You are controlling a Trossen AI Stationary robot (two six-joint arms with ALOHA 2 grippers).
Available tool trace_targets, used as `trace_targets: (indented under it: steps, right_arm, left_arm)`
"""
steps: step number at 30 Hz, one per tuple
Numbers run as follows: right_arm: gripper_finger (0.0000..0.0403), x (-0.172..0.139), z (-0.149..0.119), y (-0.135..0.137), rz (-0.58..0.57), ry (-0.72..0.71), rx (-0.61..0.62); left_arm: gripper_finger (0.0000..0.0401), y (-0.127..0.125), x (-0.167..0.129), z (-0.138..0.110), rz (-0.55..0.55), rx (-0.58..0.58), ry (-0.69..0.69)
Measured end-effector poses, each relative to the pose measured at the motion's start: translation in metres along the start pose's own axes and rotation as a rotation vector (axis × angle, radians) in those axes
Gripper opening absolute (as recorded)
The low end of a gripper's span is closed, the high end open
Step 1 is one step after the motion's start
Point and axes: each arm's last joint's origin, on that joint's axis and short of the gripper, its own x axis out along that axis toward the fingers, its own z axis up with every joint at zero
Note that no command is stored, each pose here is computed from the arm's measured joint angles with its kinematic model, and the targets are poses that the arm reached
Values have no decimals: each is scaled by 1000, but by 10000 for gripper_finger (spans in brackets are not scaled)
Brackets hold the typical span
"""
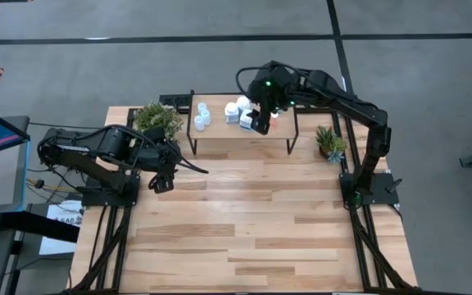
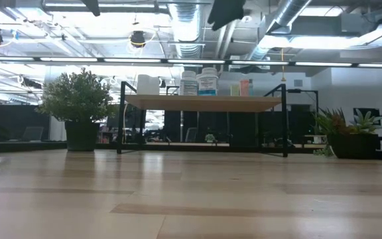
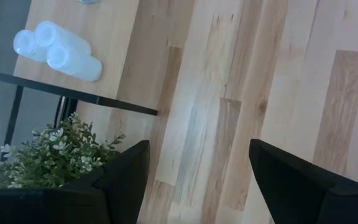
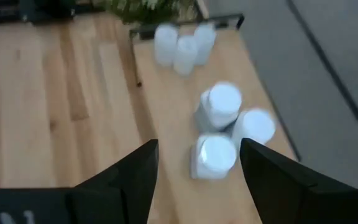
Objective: Pick and place medicine bottles onto shelf by color
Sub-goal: Return to Home Position
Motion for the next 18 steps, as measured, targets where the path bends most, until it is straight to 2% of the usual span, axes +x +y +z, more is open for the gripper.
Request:
trace_targets:
  steps: [6,9,13,18]
  right_arm:
    - [248,-9,-23,19,203,232,-28]
    - [241,-19,-34,29,240,320,-44]
    - [226,-48,-47,39,257,291,-71]
    - [204,-94,-75,45,266,142,-19]
  left_arm:
    - [261,1,-1,-1,-2,3,-3]
    - [261,3,-8,-7,-11,-7,-22]
    - [261,9,-21,-17,-25,-67,-75]
    - [261,15,-34,-24,-9,-133,-168]
